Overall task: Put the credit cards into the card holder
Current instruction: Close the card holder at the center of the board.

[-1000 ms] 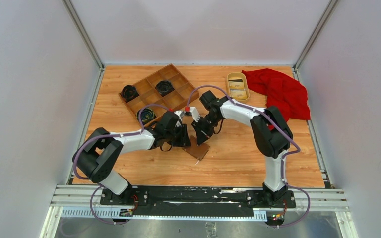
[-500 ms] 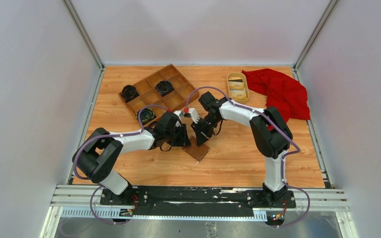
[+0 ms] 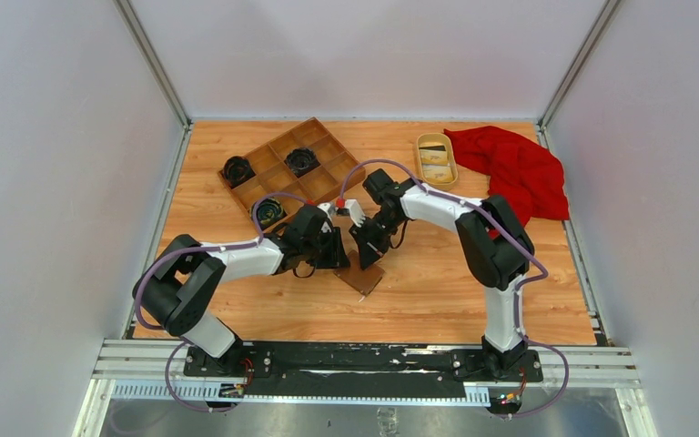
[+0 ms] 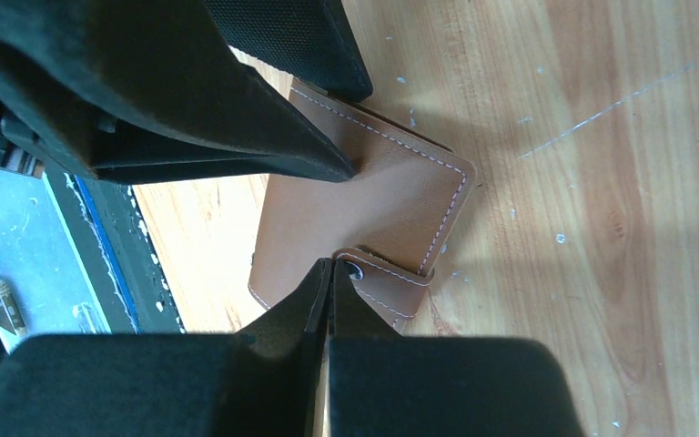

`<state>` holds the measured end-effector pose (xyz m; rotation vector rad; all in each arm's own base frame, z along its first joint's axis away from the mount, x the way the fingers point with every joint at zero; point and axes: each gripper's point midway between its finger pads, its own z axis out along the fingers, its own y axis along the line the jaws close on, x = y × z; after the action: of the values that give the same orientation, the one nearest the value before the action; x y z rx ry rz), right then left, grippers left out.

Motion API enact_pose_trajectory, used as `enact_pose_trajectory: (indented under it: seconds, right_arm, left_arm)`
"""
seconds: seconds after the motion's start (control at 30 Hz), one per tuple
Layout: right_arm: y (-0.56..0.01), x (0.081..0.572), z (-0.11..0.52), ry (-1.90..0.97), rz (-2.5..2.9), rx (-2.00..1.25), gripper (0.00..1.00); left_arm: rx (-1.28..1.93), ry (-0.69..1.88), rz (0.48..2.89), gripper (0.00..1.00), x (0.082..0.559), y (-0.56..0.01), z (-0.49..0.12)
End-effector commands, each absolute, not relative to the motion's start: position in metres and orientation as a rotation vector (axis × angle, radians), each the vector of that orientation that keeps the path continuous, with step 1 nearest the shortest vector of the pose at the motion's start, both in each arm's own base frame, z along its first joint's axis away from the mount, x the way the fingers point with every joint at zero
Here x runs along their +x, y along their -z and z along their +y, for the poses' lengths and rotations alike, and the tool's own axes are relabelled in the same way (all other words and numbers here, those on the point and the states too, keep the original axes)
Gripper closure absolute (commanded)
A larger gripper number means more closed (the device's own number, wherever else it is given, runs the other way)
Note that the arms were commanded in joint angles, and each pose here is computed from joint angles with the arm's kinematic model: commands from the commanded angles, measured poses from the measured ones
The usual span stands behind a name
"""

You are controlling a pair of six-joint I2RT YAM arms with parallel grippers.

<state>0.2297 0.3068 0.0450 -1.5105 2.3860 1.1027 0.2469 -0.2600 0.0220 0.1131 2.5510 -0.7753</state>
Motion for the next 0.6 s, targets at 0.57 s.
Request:
enact_pose_trajectory:
  seconds: [0.57]
  right_arm:
    - [0.007,0.214,0.296,-1.259,2.664,-1.362,1.00]
  left_arm:
    - [0.241,0.654,2.648,0.63,0.221,0.015,-0.240]
